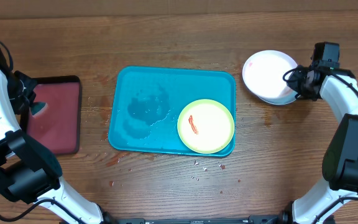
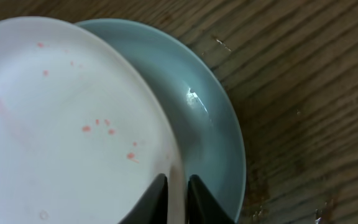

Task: Clean dirty plates on tray and stack at the side
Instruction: 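Carry the white plate right and stack it on the light blue plate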

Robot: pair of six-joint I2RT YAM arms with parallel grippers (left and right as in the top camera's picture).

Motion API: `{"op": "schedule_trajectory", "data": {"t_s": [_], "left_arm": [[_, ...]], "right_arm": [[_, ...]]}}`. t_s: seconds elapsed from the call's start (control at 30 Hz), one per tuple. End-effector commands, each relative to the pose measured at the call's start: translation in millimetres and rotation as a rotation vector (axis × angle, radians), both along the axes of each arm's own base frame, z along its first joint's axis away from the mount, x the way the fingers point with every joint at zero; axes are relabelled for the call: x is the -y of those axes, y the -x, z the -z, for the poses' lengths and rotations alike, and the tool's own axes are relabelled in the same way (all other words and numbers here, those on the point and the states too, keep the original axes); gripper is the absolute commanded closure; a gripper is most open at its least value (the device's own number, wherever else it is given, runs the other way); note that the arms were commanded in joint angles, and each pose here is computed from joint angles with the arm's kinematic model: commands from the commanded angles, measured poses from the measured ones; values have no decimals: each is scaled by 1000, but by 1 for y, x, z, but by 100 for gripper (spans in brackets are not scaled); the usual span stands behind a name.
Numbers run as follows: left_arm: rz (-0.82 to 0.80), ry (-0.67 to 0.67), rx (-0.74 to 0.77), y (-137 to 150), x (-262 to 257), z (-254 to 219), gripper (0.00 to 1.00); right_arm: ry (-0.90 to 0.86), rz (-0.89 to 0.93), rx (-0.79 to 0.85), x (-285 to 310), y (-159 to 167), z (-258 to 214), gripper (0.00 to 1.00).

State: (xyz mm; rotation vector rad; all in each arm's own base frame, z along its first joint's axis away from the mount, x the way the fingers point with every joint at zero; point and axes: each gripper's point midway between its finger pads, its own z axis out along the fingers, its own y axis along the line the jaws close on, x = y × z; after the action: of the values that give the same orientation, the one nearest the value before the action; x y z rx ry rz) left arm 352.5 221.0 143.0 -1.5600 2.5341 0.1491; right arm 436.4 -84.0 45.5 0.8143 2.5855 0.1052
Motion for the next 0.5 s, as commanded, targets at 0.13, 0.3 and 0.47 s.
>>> {"op": "schedule_trajectory", "data": {"t_s": [0.13,0.3,0.47], "left_arm": [[-8,6,-1,-2,4,2,96],[-4,5,1,-4,5,2,96],[-4,5,1,-4,5,2,96]], "right_arm": [[-9,-3,11,-3,5,-1,75],[-111,-76,33,-32,0,-3,64],[-266,-250,73,-91,-5,-11,63]]}}
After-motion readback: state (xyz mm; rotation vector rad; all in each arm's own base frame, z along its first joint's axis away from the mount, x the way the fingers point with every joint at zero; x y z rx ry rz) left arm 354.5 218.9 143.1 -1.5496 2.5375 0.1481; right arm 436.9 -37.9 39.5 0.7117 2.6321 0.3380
